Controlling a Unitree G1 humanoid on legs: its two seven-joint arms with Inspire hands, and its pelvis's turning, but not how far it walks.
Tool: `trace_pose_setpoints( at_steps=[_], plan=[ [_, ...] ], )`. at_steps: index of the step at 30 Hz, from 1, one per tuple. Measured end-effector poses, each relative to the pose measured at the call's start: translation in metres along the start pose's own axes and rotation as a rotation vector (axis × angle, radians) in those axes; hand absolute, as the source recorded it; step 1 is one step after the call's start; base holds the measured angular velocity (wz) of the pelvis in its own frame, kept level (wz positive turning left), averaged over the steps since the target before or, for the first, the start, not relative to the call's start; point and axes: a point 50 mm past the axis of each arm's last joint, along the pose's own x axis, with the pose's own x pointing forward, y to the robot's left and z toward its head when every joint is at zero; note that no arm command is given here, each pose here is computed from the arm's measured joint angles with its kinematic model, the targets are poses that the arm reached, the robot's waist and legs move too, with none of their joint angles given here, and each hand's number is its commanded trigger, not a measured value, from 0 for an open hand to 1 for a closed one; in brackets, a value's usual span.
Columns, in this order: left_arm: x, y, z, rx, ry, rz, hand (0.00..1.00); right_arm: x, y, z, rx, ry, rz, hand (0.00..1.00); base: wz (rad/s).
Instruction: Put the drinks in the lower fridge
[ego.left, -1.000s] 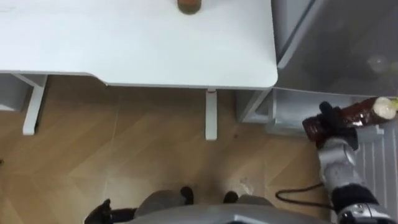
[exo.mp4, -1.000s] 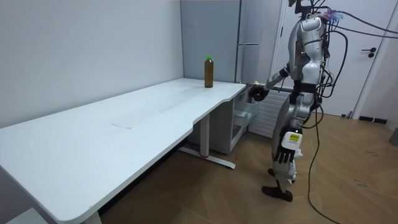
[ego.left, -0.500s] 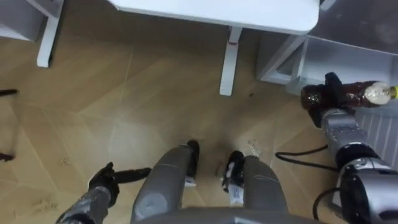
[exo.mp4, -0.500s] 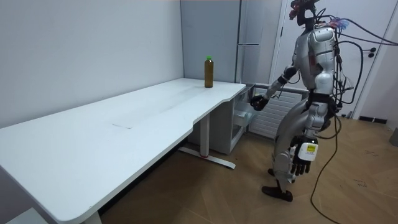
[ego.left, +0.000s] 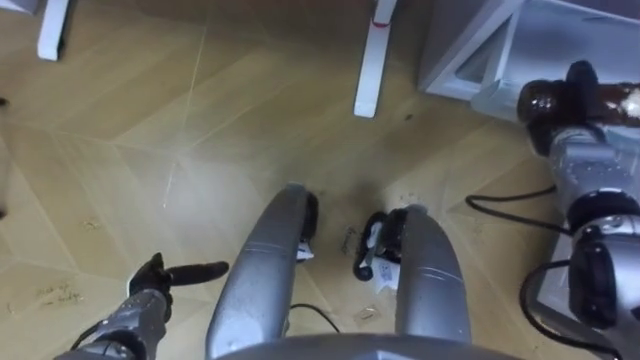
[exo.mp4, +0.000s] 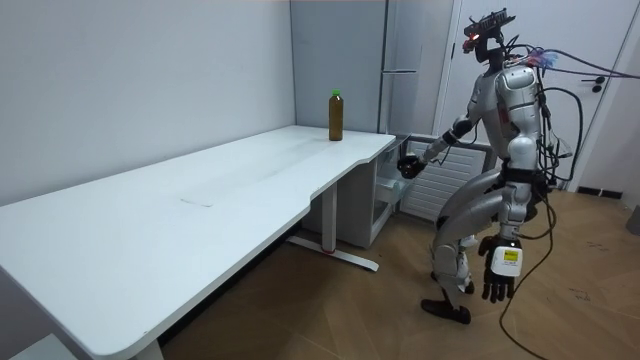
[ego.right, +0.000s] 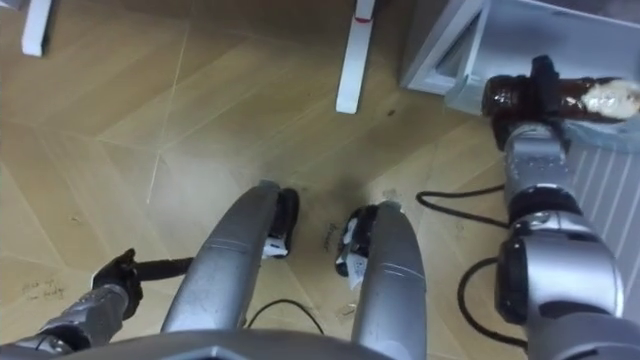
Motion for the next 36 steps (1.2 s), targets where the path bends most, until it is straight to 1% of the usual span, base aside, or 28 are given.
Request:
trace_pose_setpoints(
  at_steps=[4, 9, 10, 11, 15, 17, 20, 26, 30, 36],
  plan=[
    [0.0, 0.001, -0.003, 0.002, 0.017, 0.002, 0.0, 0.001, 0.014, 0.012, 0.014, -0.029, 0.033, 1.0, 0.01],
    [-0.001, 0.004, -0.009, 0.005, 0.03, 0.007, 0.0, -0.001, 0.03, 0.015, 0.024, -0.038, 0.084, 1.0, 0.01],
    [-0.001, 0.004, -0.009, 0.005, 0.032, 0.009, 0.0, -0.001, 0.033, 0.016, 0.024, -0.04, 0.096, 0.48, 0.0],
    [-0.001, 0.006, -0.009, 0.006, 0.033, 0.013, 0.0, -0.002, 0.036, 0.016, 0.025, -0.041, 0.105, 0.0, 0.0],
    [-0.002, 0.01, -0.012, 0.01, 0.044, 0.025, 0.0, -0.003, 0.042, 0.016, 0.026, -0.04, 0.129, 0.0, -0.02],
    [-0.003, 0.015, -0.017, 0.013, 0.056, 0.037, 0.0, -0.004, 0.045, 0.016, 0.028, -0.039, 0.14, 0.0, -0.06],
    [-0.004, 0.019, -0.025, 0.017, 0.082, 0.046, 0.0, -0.003, 0.039, 0.015, 0.026, -0.033, 0.109, 0.0, -0.01],
    [-0.006, 0.02, -0.032, 0.04, 0.123, 0.044, 0.0, 0.0, 0.028, 0.013, 0.016, -0.02, 0.068, 0.0, -0.03],
    [-0.006, 0.02, -0.033, 0.04, 0.131, 0.038, 0.0, 0.0, 0.027, 0.012, -0.021, -0.012, 0.077, 0.0, -0.05],
    [-0.006, 0.021, -0.034, 0.038, 0.142, 0.031, 0.0, 0.001, 0.024, 0.012, -0.023, -0.012, 0.09, 0.0, -0.04]
  ],
)
